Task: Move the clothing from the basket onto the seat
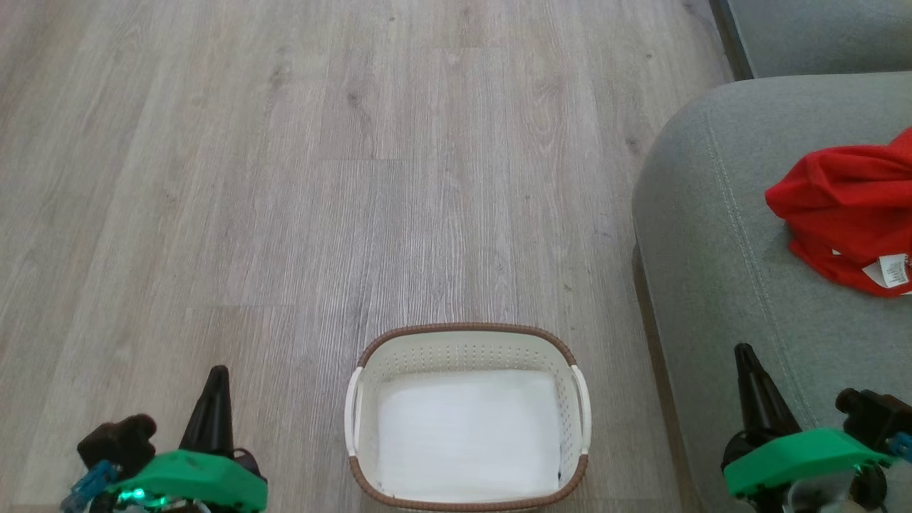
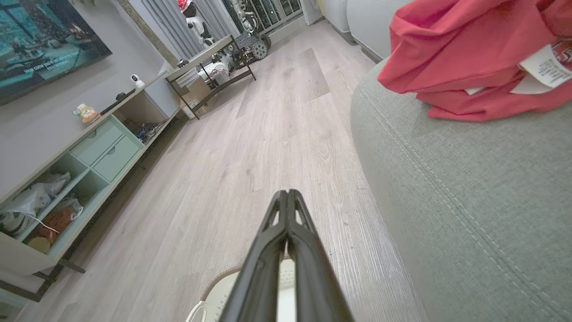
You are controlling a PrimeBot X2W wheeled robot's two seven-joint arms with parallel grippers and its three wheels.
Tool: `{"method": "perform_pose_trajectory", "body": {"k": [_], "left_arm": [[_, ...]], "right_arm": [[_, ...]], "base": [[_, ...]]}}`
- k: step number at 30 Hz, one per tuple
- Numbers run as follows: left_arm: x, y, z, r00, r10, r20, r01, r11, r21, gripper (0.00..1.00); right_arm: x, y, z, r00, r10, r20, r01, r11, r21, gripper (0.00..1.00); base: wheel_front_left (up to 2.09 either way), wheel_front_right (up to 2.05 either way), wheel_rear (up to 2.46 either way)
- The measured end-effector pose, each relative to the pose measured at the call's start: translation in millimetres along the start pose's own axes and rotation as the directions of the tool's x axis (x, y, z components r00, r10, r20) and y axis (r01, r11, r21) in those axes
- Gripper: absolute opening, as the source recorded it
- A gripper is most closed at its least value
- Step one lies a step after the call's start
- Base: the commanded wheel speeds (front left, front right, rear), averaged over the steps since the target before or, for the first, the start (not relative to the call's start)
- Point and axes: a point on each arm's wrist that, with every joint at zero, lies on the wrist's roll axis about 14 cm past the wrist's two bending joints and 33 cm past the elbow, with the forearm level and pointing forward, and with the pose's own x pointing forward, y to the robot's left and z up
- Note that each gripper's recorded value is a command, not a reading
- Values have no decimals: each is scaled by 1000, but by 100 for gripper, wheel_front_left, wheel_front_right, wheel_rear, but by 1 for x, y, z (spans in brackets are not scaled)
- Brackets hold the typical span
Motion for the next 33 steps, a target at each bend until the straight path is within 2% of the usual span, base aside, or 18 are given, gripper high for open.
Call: {"method": "perform_pose_trajectory", "body": {"k": [17, 33], "left_arm": [[4, 0, 2, 1000, 16, -12, -18, 980, -198, 0], [7, 3, 5, 999, 31, -22, -37, 927, -374, 0]], "right_arm": [[1, -9, 3, 999, -45, -3, 45, 984, 171, 0], [2, -13, 6, 997, -72, -4, 69, 941, 332, 0]], "base": [[0, 0, 0], [0, 0, 0]]}}
